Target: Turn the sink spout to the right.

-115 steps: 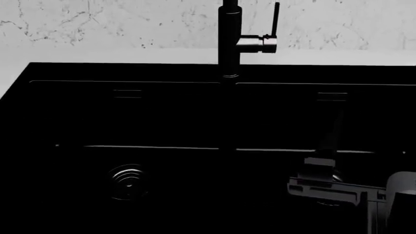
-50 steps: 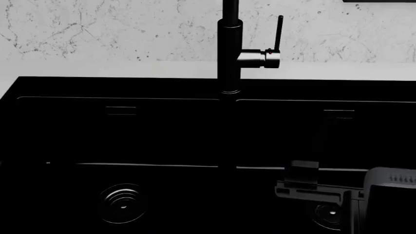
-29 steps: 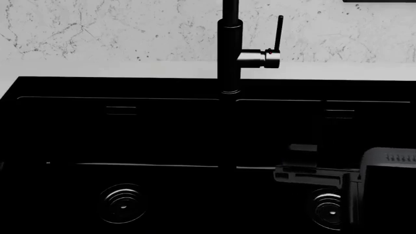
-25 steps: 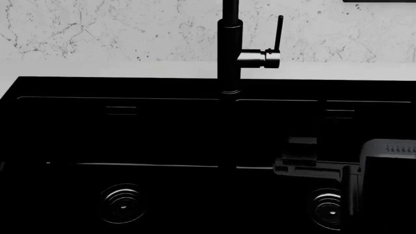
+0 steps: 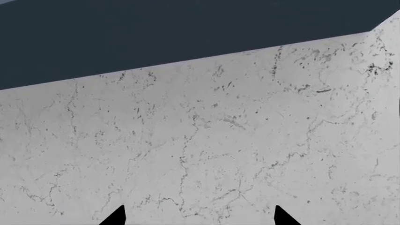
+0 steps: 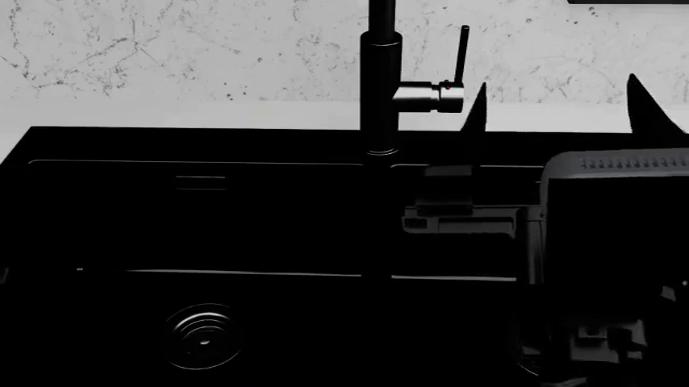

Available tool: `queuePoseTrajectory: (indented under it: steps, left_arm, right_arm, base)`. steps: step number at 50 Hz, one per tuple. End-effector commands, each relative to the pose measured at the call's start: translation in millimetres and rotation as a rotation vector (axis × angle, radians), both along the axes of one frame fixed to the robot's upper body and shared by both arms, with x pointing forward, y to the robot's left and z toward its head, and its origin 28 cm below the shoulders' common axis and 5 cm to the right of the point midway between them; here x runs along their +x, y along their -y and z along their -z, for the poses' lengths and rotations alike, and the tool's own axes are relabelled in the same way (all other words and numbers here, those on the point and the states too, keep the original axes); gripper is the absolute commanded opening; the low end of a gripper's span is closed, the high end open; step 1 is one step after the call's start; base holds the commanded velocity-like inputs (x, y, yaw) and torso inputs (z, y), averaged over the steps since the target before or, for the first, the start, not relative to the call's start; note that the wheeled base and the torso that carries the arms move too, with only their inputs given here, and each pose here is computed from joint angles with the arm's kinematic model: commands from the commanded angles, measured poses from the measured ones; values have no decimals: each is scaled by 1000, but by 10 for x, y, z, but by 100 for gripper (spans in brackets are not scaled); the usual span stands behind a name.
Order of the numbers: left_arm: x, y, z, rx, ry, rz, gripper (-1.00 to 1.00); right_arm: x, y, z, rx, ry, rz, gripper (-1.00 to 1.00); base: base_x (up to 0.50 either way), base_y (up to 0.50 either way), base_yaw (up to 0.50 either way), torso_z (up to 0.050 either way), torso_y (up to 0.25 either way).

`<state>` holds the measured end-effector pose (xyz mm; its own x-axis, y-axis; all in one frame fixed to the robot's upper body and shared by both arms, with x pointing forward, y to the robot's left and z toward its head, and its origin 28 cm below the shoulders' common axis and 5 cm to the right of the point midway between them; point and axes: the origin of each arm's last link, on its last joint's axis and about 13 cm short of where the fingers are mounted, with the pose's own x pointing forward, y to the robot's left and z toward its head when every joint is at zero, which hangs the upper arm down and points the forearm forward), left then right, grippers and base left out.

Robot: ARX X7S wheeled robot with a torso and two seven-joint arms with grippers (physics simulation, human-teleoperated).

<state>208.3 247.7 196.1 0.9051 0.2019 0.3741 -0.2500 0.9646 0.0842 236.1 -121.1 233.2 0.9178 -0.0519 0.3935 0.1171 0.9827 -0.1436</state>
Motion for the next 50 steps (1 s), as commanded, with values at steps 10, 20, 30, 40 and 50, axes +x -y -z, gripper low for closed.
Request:
queuePoseTrajectory:
  steps: [10, 20, 30, 40, 50]
  left_arm:
    - [-17, 0, -21, 7, 24, 18, 100]
    - [-13, 2, -12, 10, 20, 22, 100]
    - [-7, -2, -13, 7, 19, 20, 100]
    - [-5, -5, -10, 4, 19, 19, 100]
    - [-7, -5, -7, 5, 20, 21, 100]
  right_arm:
    - [-11, -212, -309, 26, 74, -95, 100]
    - [26, -309, -399, 22, 102, -127, 100]
    - [106, -391, -470, 15, 117, -161, 100]
    - [250, -446, -466, 19, 113, -167, 100]
    - [332, -490, -442, 69, 106, -147, 100]
  base:
    - [0, 0, 0, 0, 0]
    - [0, 0, 0, 0, 0]
    - [0, 0, 0, 0, 0]
    - [0, 0, 0, 0, 0]
    - [0, 0, 0, 0, 0]
